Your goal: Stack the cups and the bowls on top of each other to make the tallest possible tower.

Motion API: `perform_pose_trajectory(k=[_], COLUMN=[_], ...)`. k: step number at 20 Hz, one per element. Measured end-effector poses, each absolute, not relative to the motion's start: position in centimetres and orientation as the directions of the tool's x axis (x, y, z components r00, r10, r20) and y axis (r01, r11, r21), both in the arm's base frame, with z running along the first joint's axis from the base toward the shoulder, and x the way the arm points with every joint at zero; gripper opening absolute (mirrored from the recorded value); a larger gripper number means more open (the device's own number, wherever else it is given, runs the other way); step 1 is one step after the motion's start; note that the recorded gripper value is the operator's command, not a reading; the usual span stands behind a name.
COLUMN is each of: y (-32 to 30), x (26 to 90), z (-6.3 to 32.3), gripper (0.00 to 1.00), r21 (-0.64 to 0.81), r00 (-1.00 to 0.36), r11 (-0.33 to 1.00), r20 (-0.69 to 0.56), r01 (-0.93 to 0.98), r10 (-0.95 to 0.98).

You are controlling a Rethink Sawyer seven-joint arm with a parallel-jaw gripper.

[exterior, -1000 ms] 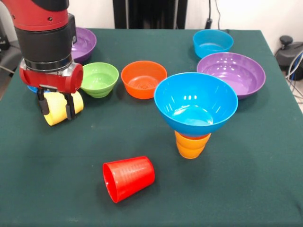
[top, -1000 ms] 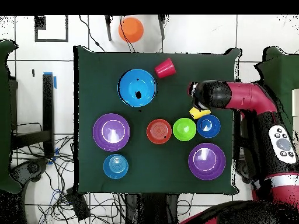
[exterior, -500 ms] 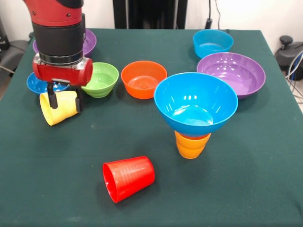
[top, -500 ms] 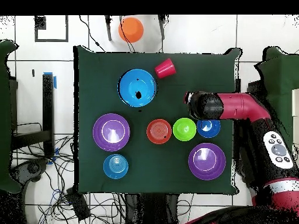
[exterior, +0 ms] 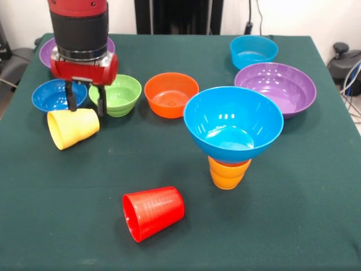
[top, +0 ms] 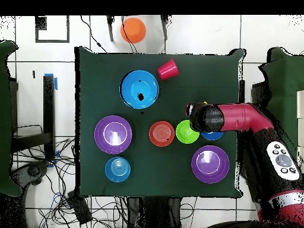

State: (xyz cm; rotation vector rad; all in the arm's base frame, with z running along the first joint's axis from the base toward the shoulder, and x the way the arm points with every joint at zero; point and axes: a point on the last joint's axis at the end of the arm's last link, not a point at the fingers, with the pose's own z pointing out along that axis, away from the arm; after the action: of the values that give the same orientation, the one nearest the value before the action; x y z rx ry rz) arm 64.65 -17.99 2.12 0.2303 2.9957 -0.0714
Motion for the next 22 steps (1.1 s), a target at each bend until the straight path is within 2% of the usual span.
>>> perform_pose_trajectory(k=[7,22], y=[-17.3,-17.6], x=[62.6,59.0], z=[2.9,1.8], gripper=[1.0,1.0], r21=[-0.046,-0.049], r00=[-0.985,-0.984], r11=[0.99,0.99], r20=[-0.118,-0.127], r01=[0.134,0.133], r10=[0.127,0.126])
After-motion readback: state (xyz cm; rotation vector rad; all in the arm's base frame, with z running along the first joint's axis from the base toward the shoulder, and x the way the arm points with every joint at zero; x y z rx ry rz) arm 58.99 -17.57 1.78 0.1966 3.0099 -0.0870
